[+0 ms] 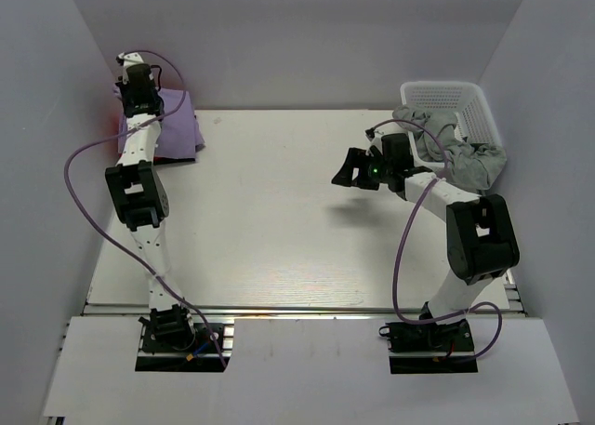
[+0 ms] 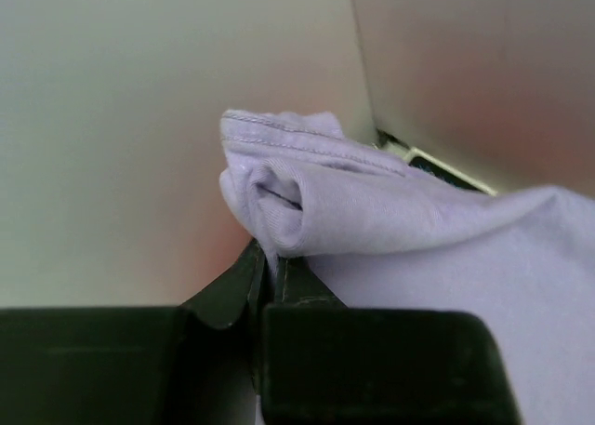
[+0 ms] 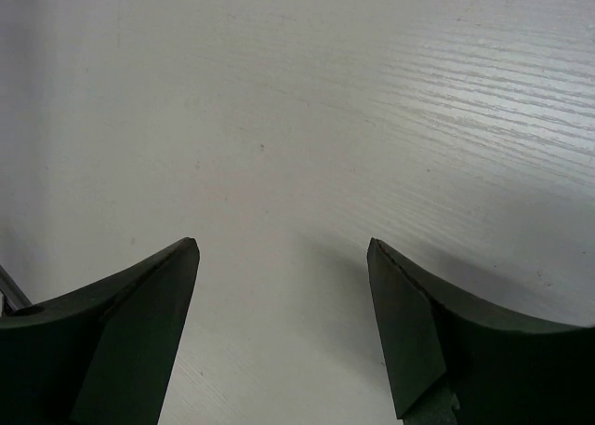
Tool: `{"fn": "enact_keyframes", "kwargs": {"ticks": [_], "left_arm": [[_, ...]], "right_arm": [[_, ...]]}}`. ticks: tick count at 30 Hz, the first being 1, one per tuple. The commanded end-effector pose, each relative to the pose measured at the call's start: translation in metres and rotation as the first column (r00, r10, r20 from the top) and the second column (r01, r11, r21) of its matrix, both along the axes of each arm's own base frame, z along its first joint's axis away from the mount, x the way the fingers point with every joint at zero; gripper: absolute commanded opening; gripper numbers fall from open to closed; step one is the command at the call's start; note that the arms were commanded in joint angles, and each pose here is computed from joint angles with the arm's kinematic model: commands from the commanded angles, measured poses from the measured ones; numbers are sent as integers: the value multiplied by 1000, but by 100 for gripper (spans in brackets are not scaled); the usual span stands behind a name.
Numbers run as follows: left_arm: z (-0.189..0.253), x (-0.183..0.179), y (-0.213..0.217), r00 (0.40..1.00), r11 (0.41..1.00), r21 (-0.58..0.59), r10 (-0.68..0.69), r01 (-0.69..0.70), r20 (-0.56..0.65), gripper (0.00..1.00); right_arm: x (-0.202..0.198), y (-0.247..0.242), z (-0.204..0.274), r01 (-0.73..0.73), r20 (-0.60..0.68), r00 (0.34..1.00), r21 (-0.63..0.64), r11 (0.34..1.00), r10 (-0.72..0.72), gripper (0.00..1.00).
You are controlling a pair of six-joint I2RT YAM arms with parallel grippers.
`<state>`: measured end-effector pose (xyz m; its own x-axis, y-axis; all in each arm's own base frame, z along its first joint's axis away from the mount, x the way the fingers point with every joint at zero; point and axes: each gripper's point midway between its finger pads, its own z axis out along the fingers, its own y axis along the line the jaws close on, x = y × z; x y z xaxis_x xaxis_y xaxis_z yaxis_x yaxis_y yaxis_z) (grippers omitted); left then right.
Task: Fold and stack the t-shirts
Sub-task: Put the neatly folded tshirt into the corner of the board with the left arm
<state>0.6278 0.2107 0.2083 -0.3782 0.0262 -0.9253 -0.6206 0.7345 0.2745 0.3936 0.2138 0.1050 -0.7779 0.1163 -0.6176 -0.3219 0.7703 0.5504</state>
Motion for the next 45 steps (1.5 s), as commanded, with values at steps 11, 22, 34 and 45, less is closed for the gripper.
{"fn": "enact_keyframes", "kwargs": {"ticks": [11,22,34,45], "left_arm": [[49,-8,12,972,972,114,189,-206,140,100],[43,-25,-52,993,986,-126,-97,106,71,100],[17,-102,-249,898,837,-362,-441,410,-2,100],[-61,-172,-270,907,769,-509,-416,386,59,100]], "right_arm": [[4,4,20,-29,47,998,1,1000,29,79],[-9,5,18,-71,55,996,-1,997,71,80],[-33,-19,24,-17,130,991,-56,998,25,90],[-50,-13,29,-77,158,984,-20,997,79,90]]}}
